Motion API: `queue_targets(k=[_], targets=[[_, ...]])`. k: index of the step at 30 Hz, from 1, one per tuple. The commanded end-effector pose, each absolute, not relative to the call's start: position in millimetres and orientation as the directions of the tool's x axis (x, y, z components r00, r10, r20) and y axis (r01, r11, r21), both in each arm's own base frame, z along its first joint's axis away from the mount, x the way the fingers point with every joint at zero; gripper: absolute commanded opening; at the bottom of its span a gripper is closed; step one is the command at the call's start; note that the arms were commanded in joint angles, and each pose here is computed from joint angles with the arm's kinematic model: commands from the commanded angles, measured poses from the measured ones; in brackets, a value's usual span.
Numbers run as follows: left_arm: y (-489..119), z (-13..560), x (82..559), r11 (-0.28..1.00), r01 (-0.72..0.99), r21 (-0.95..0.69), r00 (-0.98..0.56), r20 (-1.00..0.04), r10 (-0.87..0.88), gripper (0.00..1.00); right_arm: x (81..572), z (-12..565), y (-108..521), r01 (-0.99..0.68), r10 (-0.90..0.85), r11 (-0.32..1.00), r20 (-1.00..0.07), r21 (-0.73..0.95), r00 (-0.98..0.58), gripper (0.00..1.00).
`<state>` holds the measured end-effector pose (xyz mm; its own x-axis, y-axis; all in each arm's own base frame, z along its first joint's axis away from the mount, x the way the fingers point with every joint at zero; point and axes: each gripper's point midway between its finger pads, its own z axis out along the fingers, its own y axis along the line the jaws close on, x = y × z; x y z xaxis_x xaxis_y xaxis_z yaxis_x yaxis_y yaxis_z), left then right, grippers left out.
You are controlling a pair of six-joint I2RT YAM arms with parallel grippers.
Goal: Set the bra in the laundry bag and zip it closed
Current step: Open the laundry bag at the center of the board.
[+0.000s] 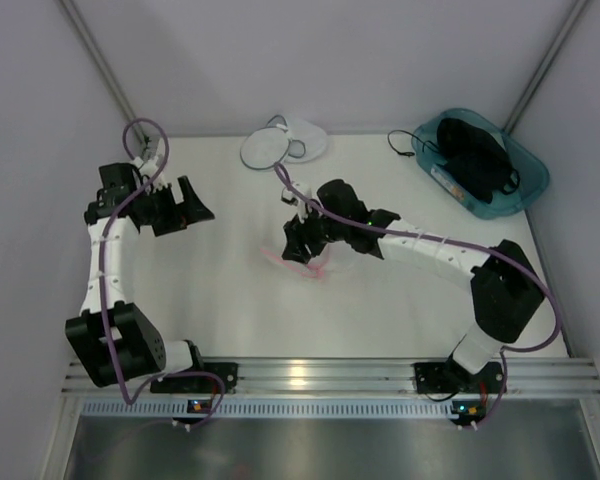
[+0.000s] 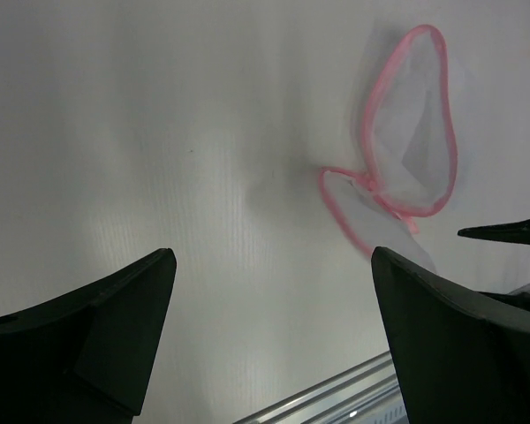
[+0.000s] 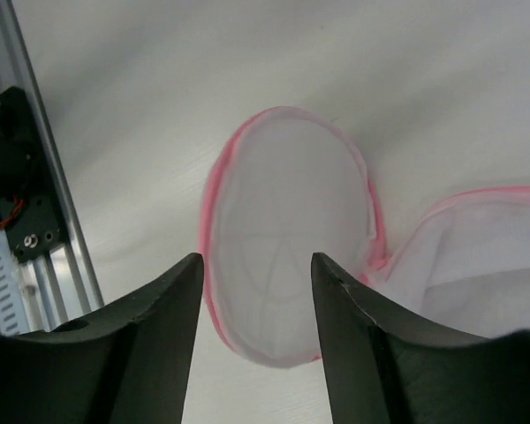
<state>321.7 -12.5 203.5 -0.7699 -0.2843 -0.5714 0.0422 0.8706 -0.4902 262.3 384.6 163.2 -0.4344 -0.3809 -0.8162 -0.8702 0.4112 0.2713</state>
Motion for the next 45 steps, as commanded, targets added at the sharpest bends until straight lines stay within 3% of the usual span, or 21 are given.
queue_targets(k=[1,4,8,10,11,13,15,16,18,25,29,31,33,34,35,37,38,41,45], targets=[[-28,195,315,0.815,0.069,-0.575,-0.789,-0.532,-0.308,0.98,238,194,390,-0.937,-0.403,0.301,-0.867,0.178,-0.294,0.54],[-37,184,308,0.788,0.077,-0.611,-0.809,-0.5,-0.309,0.97,246,206,386,-0.933,-0.392,0.321,-0.874,0.163,-0.287,0.54],[-44,156,296,0.762,0.045,-0.646,-0.847,-0.43,-0.314,0.95,302,220,367,-0.867,-0.293,0.444,-0.878,0.226,-0.379,0.61],[-44,137,294,0.772,0.012,-0.635,-0.865,-0.394,-0.31,0.92,336,231,360,-0.861,-0.304,0.486,-0.895,0.148,-0.326,0.63],[-49,127,290,0.776,0.009,-0.631,-0.883,-0.369,-0.289,0.91,350,205,355,-0.845,-0.359,0.514,-0.857,0.148,-0.369,0.63],[-54,109,291,0.793,-0.015,-0.609,-0.907,-0.325,-0.267,0.88,377,215,357,-0.849,-0.385,0.519,-0.86,0.098,-0.335,0.63],[-68,98,292,0.81,0.013,-0.587,-0.93,-0.305,-0.206,0.86,399,180,351,-0.823,-0.427,0.552,-0.803,0.132,-0.416,0.64],[-73,86,291,0.818,0.001,-0.575,-0.944,-0.271,-0.189,0.85,414,191,352,-0.819,-0.413,0.559,-0.815,0.125,-0.406,0.65],[-93,74,287,0.831,0.045,-0.554,-0.964,-0.243,-0.11,0.84,441,175,344,-0.783,-0.413,0.607,-0.79,0.133,-0.454,0.73],[-118,18,274,0.819,0.03,-0.573,-0.998,-0.063,-0.008,0.65,452,119,330,-0.744,-0.46,0.649,-0.697,0.159,-0.55,0.74],[-137,10,272,0.798,0.073,-0.598,-0.997,-0.052,0.052,0.58,442,98,324,-0.737,-0.489,0.652,-0.643,0.18,-0.589,0.74],[-142,12,278,0.797,0.086,-0.597,-0.996,-0.077,0.049,0.44,435,95,321,-0.743,-0.503,0.644,-0.631,0.183,-0.591,0.72],[-141,15,290,0.806,0.093,-0.584,-0.994,-0.106,0.038,0.31,429,90,316,-0.745,-0.519,0.642,-0.614,0.18,-0.595,0.64],[-138,16,295,0.82,0.094,-0.565,-0.992,-0.119,0.032,0.09,428,92,314,-0.75,-0.527,0.639,-0.613,0.171,-0.589,0.58],[-136,17,299,0.825,0.093,-0.558,-0.992,-0.127,0.026,0.0,428,94,313,-0.751,-0.529,0.64,-0.614,0.165,-0.586,0.45],[-129,28,312,0.837,0.094,-0.539,-0.985,-0.173,0.0,0.0,425,102,309,-0.751,-0.529,0.641,-0.616,0.16,-0.583,0.35],[-125,32,317,0.844,0.094,-0.528,-0.982,-0.191,-0.011,0.0,425,105,308,-0.75,-0.528,0.642,-0.619,0.158,-0.582,0.24],[-105,46,331,0.875,0.095,-0.475,-0.964,-0.264,-0.039,0.0,423,120,305,-0.751,-0.519,0.643,-0.637,0.148,-0.57,0.05],[-70,66,349,0.935,0.149,-0.32,-0.921,-0.39,0.014,0.0,414,132,299,-0.737,-0.501,0.655,-0.635,0.166,-0.588,0.0]])
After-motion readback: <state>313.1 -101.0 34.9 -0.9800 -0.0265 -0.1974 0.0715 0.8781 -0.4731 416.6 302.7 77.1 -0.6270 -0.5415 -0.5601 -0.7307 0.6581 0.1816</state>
